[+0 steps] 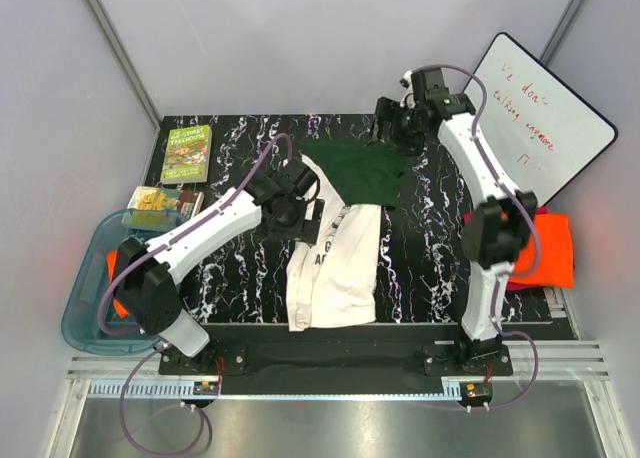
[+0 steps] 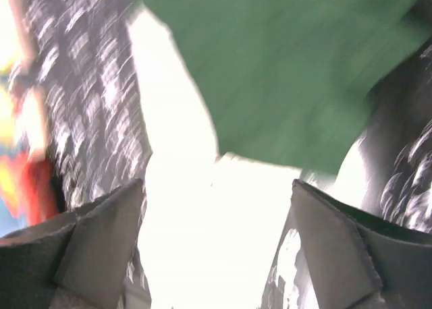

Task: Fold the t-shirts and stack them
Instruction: Fold the tshirt

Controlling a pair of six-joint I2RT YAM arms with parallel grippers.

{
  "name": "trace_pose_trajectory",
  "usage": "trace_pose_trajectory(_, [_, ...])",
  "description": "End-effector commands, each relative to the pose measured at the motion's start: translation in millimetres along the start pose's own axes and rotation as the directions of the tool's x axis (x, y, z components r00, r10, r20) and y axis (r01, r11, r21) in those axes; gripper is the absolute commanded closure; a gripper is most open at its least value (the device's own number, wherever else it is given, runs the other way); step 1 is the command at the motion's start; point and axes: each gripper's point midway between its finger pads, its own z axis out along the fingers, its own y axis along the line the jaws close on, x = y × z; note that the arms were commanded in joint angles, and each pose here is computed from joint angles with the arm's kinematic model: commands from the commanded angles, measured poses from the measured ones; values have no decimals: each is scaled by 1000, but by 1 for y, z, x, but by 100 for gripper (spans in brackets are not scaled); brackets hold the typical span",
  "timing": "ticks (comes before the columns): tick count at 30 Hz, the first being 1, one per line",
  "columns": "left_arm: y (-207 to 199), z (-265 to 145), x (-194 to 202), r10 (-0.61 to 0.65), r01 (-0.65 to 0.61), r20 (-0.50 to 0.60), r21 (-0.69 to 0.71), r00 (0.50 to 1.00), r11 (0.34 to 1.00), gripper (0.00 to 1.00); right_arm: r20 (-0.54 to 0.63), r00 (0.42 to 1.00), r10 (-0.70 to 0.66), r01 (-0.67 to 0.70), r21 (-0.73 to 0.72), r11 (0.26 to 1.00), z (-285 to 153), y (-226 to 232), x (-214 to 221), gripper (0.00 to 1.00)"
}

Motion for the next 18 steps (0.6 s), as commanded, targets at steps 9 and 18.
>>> trace_pose_trajectory(9, [34,20,-32,-159,152,68,92,985,984,1,-379,904,-196,181,-76,981,-62,71,232,3])
trace_pose_trajectory(18, [19,52,-12,-167,189,-106,260,980,947,1,-592,788,-172,270,81,959,-27,43,317,33])
